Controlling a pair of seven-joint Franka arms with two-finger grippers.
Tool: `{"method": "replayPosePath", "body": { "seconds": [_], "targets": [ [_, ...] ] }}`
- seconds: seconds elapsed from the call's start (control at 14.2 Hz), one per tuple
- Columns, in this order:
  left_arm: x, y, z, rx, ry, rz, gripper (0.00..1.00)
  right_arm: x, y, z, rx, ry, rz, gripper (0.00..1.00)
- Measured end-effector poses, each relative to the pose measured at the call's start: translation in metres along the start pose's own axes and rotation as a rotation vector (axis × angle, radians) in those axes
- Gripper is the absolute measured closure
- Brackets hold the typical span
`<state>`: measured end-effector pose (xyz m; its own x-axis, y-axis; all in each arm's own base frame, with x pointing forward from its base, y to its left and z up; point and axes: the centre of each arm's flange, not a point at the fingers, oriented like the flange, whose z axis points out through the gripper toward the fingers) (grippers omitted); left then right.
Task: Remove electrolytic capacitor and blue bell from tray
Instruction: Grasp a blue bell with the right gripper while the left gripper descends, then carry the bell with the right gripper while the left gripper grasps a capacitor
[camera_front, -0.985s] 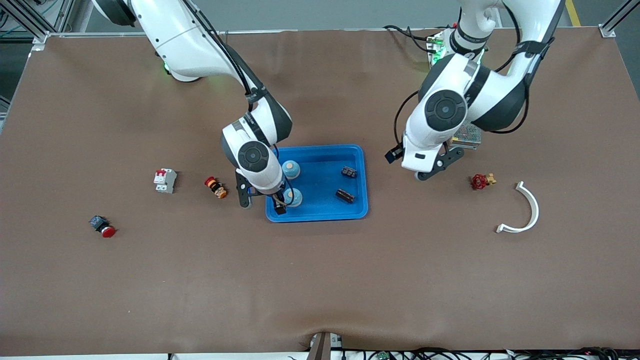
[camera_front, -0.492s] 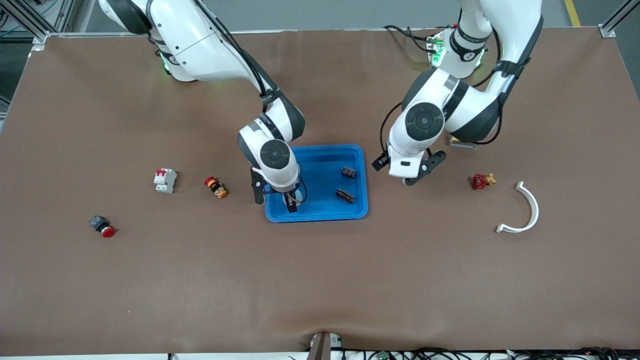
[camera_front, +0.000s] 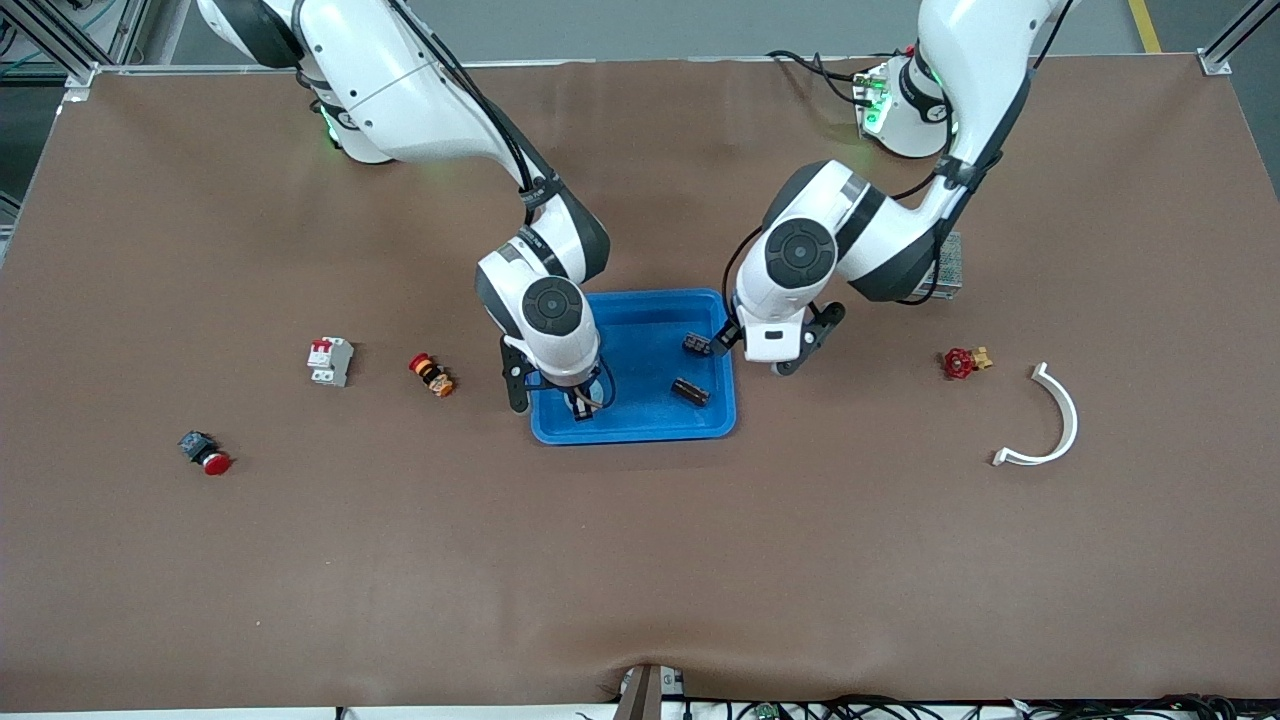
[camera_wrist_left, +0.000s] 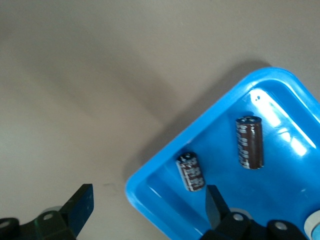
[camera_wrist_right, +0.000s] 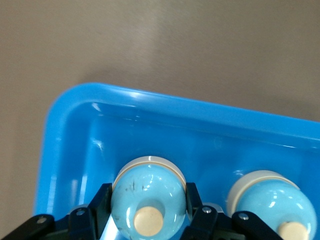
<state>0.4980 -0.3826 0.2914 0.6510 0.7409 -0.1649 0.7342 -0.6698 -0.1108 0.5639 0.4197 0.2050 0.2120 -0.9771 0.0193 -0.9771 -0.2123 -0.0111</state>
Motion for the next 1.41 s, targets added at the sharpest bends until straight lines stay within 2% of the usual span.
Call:
{"method": "replayPosePath", "body": {
  "seconds": [0.07,0.21,0.28,0.35,0.42,0.63,0.91,1.27,1.34,1.41],
  "targets": [
    [-0.005,0.004,0.006,-0.016,-0.003,-0.020,0.02,0.007,-0.008,-0.007,0.004,0.000,-0.003,0.36],
    [-0.016,0.010,0.020,-0.034,-0.006,-0.063,0.06,0.026,-0.018,-0.021,-0.043,0.017,-0.121,0.36],
    [-0.020,0.013,0.029,-0.039,0.005,-0.089,0.10,0.038,-0.022,-0.029,-0.083,0.024,-0.226,0.36],
    [-0.024,0.016,0.039,-0.044,0.023,-0.118,0.10,0.050,-0.026,-0.038,-0.120,0.022,-0.339,0.36],
    [-0.028,0.018,0.048,-0.048,0.043,-0.144,0.19,0.062,-0.029,-0.049,-0.147,0.015,-0.450,0.36],
    [-0.035,0.025,0.075,-0.045,0.088,-0.208,0.29,0.119,-0.037,-0.087,-0.206,-0.029,-0.773,0.36],
    [-0.042,0.033,0.093,-0.038,0.084,-0.226,0.36,0.214,-0.044,-0.122,-0.194,-0.067,-1.072,0.36],
    [-0.048,0.035,0.107,-0.040,0.074,-0.231,0.45,0.316,-0.023,-0.113,-0.144,-0.019,-1.288,0.36],
    [-0.048,0.035,0.109,-0.038,0.074,-0.231,0.51,0.332,-0.014,-0.104,-0.137,-0.004,-1.317,0.36],
    [-0.047,0.035,0.110,-0.039,0.077,-0.228,0.63,0.346,-0.006,-0.094,-0.129,0.005,-1.344,0.36]
  ]
}}
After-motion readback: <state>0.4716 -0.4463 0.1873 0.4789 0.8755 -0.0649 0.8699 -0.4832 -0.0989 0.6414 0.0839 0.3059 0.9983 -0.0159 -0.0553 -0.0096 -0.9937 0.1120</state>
